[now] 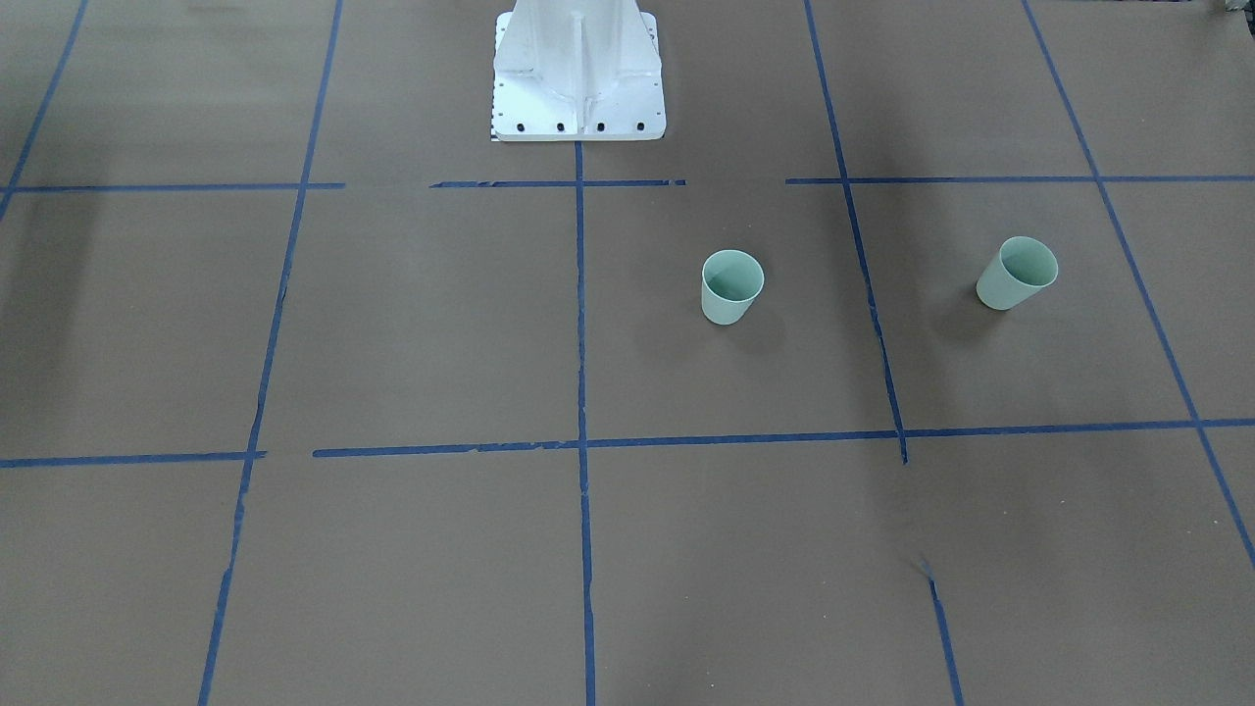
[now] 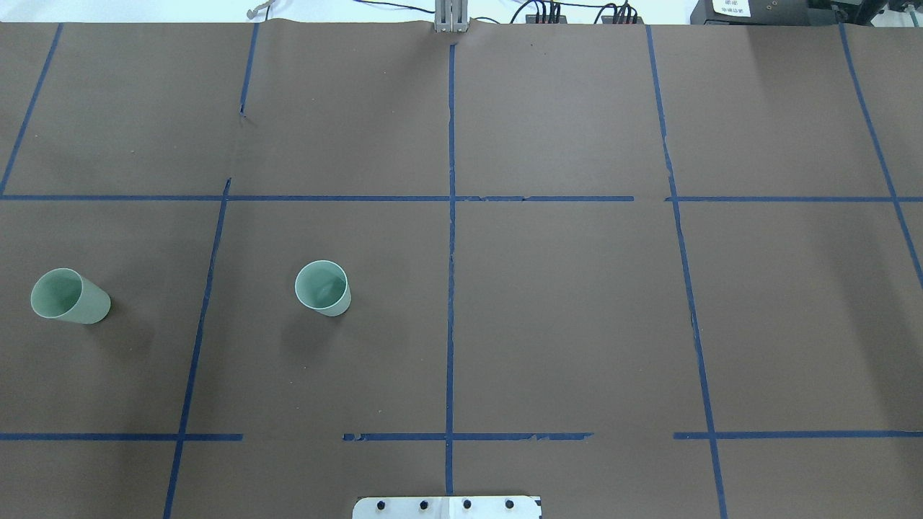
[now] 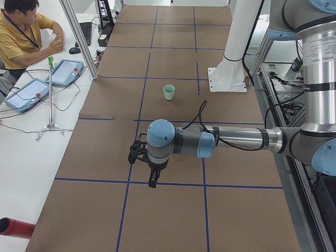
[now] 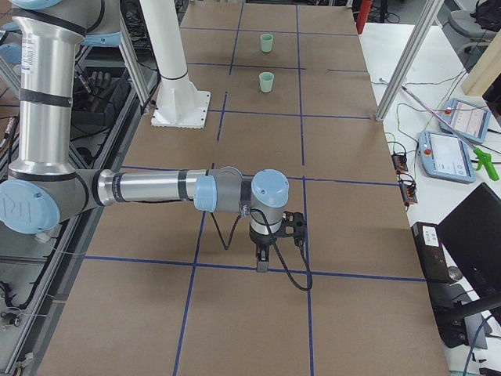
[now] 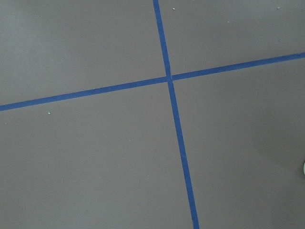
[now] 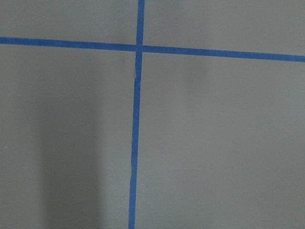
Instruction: Stack cups
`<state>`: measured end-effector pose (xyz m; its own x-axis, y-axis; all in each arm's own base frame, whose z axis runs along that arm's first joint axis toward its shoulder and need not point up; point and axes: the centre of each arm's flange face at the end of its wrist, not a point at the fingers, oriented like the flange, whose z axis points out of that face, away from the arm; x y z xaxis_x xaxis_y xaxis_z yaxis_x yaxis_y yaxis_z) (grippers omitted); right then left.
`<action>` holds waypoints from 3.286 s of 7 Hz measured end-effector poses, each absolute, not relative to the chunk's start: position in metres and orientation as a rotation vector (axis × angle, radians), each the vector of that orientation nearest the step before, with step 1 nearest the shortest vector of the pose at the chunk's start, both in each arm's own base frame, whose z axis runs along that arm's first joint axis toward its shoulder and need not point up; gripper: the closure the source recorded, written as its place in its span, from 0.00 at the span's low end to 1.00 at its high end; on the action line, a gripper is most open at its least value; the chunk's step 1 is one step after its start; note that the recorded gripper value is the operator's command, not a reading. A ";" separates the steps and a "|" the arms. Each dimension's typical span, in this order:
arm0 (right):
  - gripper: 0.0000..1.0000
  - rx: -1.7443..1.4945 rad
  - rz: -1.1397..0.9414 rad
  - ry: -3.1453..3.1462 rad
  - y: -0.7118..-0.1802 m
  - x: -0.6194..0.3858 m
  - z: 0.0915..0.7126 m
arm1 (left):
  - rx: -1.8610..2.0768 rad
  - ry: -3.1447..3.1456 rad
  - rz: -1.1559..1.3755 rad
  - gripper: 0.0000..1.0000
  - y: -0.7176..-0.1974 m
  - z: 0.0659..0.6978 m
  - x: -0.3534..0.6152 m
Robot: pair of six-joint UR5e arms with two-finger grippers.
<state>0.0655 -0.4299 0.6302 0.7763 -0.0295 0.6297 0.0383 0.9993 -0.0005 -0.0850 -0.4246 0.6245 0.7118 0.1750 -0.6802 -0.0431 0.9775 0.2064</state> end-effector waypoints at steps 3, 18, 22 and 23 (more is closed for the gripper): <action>0.00 -0.014 -0.037 -0.681 -0.430 0.065 0.630 | 0.183 0.773 0.134 0.00 -0.430 0.621 -0.080; 0.00 -0.014 -0.036 -0.681 -0.430 0.066 0.630 | 0.125 0.861 -0.006 0.82 -0.407 0.591 0.178; 0.00 -0.014 -0.036 -0.681 -0.430 0.066 0.630 | 0.063 0.910 0.031 1.00 -0.395 0.592 0.187; 0.00 -0.013 -0.036 -0.681 -0.430 0.066 0.630 | 0.060 0.921 0.036 1.00 -0.395 0.589 0.188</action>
<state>0.0657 -0.4299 0.6302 0.7763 -0.0292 0.6297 0.0380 0.9993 -0.0005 0.1881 -0.3952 0.5886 0.6050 0.0564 -0.7942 -0.0052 0.9977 0.0669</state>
